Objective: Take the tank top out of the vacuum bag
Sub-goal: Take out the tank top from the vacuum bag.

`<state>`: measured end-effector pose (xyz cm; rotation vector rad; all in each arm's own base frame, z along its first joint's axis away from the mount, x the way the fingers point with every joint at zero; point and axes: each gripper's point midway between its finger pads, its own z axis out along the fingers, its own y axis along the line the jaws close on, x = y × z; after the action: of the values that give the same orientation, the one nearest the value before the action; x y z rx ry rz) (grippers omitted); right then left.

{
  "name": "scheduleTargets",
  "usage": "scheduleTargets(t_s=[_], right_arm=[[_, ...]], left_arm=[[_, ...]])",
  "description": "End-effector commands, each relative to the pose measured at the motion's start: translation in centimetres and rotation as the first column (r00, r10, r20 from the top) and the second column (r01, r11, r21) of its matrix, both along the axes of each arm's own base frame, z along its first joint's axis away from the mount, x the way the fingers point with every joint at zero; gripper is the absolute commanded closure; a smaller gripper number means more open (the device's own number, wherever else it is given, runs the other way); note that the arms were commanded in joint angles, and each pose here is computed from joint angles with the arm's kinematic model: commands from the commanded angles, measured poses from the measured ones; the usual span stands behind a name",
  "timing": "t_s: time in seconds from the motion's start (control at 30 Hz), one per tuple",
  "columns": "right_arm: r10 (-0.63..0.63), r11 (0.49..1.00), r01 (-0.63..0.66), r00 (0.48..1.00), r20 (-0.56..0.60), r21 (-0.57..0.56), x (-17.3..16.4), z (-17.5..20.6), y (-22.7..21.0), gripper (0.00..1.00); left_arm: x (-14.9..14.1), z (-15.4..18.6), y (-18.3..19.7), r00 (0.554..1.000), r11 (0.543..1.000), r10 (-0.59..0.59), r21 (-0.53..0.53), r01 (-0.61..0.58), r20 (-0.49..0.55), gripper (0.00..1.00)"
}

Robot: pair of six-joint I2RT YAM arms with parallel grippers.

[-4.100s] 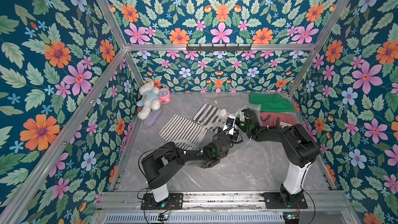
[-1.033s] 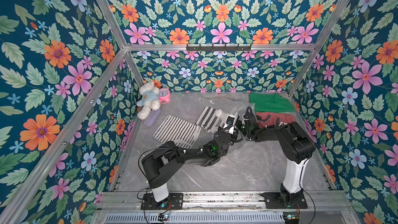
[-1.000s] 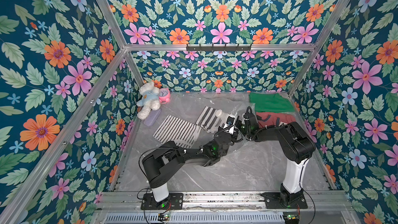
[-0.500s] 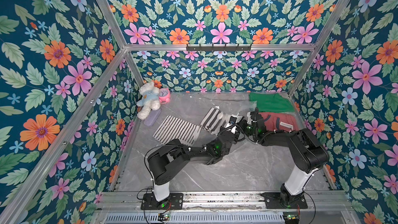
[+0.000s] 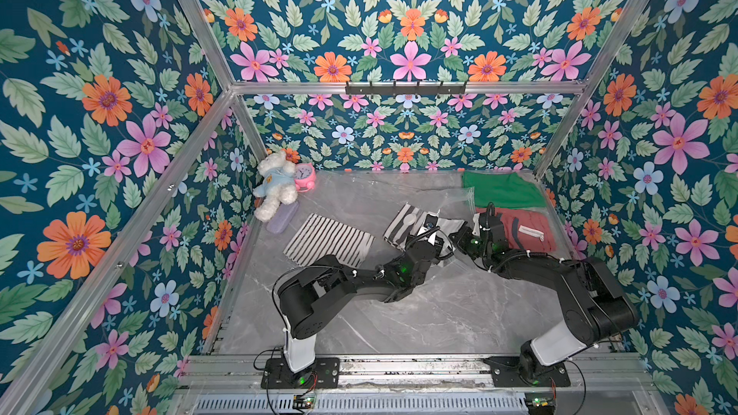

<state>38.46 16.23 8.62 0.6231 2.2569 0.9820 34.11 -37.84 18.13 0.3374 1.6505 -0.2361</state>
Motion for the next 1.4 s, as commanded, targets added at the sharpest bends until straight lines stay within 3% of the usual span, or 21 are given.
scheduleTargets(t_s=[0.0, 0.67, 1.37], right_arm=[[-0.007, 1.0, 0.007, 1.0, -0.003, -0.025, -0.1, 0.4, -0.6, 1.0], [-0.091, 0.989, 0.092, 0.996, 0.008, -0.113, -1.6, 2.9, -5.6, 1.0], [-0.133, 0.988, 0.131, 0.991, -0.03, -0.078, -3.3, 5.2, -9.7, 1.0]], left_arm=[[0.2, -0.1, 0.1, 1.0, 1.0, 0.01, 0.022, -0.01, 0.002, 1.0], [-0.5, -0.5, 0.4, 1.0, 0.997, -0.025, 0.076, 0.026, -0.009, 1.0], [-0.3, -1.0, 0.3, 1.0, 0.995, -0.008, 0.097, 0.01, -0.015, 1.0]])
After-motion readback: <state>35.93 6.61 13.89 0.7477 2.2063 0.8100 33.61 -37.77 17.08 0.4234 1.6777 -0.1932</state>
